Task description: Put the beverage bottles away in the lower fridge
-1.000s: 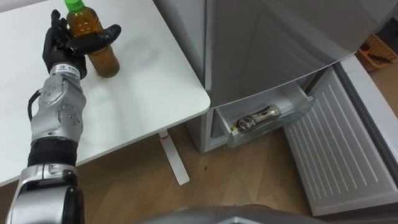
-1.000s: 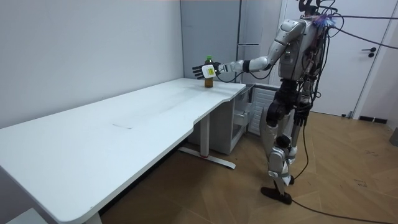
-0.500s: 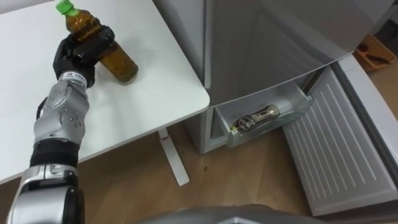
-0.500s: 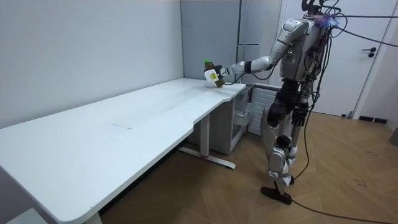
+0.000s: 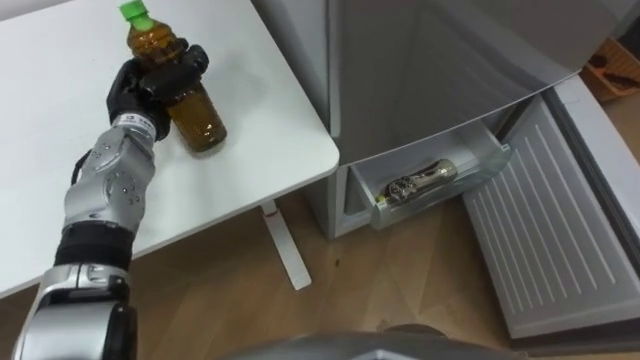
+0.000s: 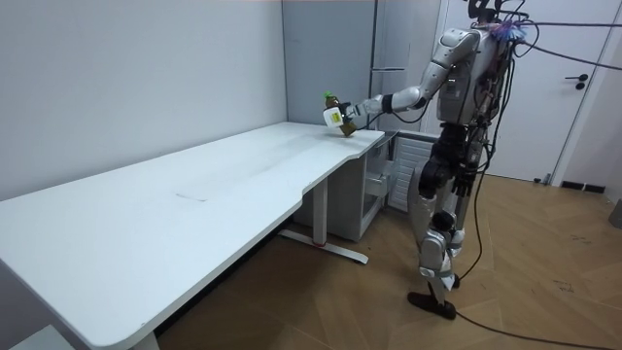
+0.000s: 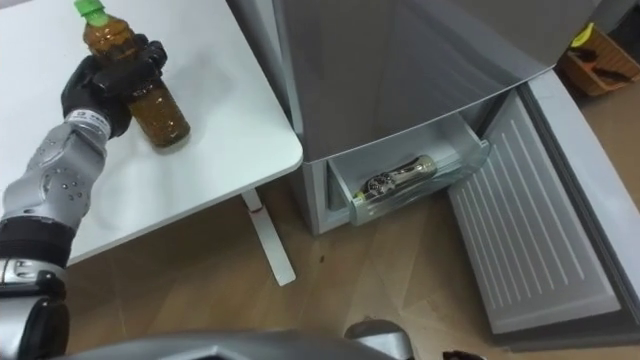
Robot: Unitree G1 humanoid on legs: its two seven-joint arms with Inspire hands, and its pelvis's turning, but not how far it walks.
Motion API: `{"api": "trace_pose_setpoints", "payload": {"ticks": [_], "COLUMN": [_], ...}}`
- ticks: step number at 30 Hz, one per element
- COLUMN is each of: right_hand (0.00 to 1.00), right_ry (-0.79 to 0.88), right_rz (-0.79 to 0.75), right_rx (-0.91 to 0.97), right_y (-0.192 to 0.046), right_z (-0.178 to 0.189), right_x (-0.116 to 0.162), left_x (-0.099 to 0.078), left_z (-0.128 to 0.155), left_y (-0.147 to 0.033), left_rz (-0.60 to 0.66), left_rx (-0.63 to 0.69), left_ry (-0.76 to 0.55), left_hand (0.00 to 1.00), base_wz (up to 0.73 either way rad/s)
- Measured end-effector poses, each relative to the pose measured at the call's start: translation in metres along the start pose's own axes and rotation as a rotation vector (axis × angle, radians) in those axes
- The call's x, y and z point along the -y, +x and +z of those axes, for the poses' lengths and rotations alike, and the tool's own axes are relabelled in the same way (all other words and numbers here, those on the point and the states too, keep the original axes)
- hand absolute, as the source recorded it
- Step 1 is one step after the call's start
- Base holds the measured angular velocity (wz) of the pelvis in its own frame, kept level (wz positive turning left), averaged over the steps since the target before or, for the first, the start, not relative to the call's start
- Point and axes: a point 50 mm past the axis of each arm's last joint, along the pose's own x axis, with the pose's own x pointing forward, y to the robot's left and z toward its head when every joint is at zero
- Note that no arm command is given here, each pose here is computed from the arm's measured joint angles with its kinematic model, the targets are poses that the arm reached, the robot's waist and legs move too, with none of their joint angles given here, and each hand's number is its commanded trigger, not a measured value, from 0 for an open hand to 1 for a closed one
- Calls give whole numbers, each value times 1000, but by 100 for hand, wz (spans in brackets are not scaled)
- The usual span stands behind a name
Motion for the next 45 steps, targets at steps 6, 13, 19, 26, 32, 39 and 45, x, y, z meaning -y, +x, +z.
{"api": "trace_pose_setpoints", "payload": {"ticks": [6, 13, 19, 26, 32, 39, 45], "right_hand": [0, 0, 0, 0, 0, 0, 0], "right_ry": [-10, -127, -195, -116, -144, -181, -227], "right_rz": [4, 3, -45, 37, 148, 222, 280], "right_rx": [25, 49, 195, 409, 454, 505, 635], "right_y": [0, -1, -8, -16, -21, -27, -41], "right_z": [4, 14, 48, 94, 107, 117, 138], "right_x": [-1, 4, 14, -12, -30, -41, -51], "left_x": [16, 50, 75, 86, 96, 100, 97], "left_z": [9, 43, 50, 34, 39, 28, 11], "left_y": [-1, -12, -29, -42, -56, -75, -83], "left_rz": [-68, -207, -312, -392, -467, -621, -690], "left_rx": [44, 219, 302, 268, 315, 300, 242], "left_ry": [49, 148, 134, 147, 137, 78, 72], "left_hand": [100, 100, 100, 100, 100, 100, 100], "base_wz": [0, 5, 7, 14, 20, 17, 6]}}
